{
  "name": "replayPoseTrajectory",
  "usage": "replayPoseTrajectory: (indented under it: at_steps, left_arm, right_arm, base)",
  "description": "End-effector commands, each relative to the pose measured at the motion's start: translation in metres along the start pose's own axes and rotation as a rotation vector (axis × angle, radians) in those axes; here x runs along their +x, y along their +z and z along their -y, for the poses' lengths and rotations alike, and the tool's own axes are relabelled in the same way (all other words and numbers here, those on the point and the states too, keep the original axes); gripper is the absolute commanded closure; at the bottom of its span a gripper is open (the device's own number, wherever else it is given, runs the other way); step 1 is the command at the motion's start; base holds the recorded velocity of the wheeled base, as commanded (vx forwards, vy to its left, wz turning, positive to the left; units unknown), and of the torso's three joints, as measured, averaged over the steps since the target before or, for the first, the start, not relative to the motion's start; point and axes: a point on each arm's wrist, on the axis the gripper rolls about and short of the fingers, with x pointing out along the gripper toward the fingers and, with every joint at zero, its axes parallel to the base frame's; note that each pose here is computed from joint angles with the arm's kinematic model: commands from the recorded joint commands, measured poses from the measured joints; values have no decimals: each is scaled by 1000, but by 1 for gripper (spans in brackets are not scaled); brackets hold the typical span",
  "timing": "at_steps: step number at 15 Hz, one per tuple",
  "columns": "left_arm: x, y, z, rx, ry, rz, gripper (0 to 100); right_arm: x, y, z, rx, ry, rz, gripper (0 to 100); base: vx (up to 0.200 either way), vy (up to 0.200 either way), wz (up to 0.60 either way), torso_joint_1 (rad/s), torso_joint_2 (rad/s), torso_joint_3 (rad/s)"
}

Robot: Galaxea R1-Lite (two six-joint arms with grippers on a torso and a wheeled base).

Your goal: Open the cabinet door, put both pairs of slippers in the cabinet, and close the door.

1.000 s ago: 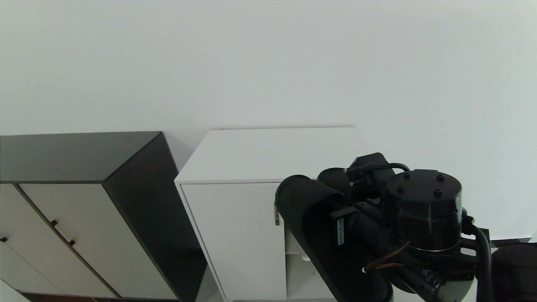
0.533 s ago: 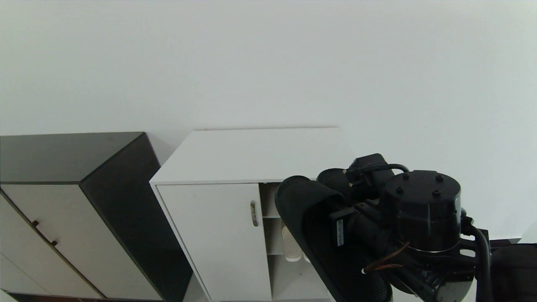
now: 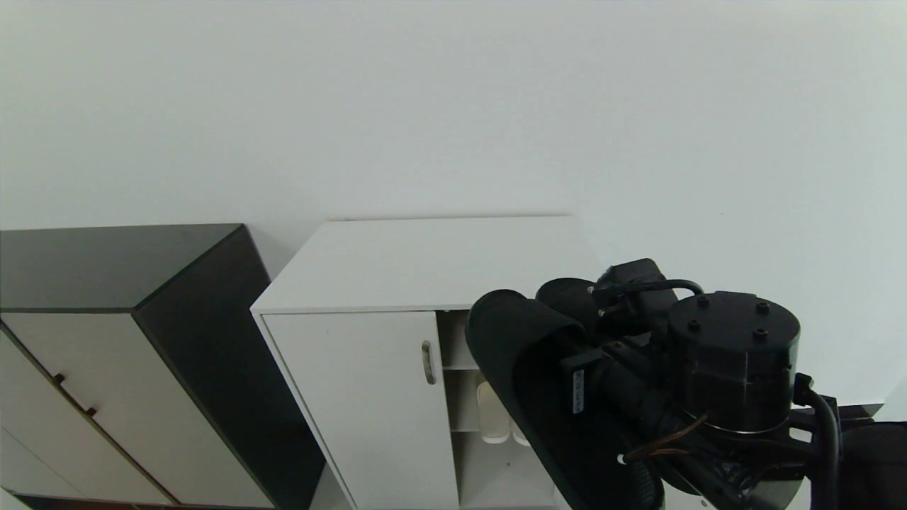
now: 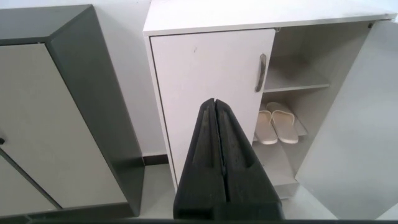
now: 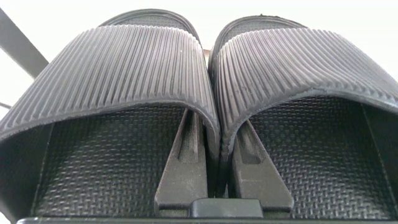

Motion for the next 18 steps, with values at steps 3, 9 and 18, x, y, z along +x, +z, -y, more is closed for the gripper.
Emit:
replayPoseTrajectory:
  at_steps: [3, 9, 18]
  left_arm:
    - [0, 0, 0, 0, 0, -1, 100]
    - [0, 0, 0, 0, 0, -1, 100]
    - [0, 0, 0, -1, 1, -1, 100]
  right_arm:
    - [-3, -3, -5, -7, 24, -6, 100]
    - [-9, -6, -12, -11, 57, -14, 100]
    - [-10, -9, -14, -18, 62, -22, 100]
  base:
    - [0, 0, 0, 0, 0, 0]
    - [0, 0, 0, 0, 0, 0]
    - [0, 0, 0, -158, 381, 219]
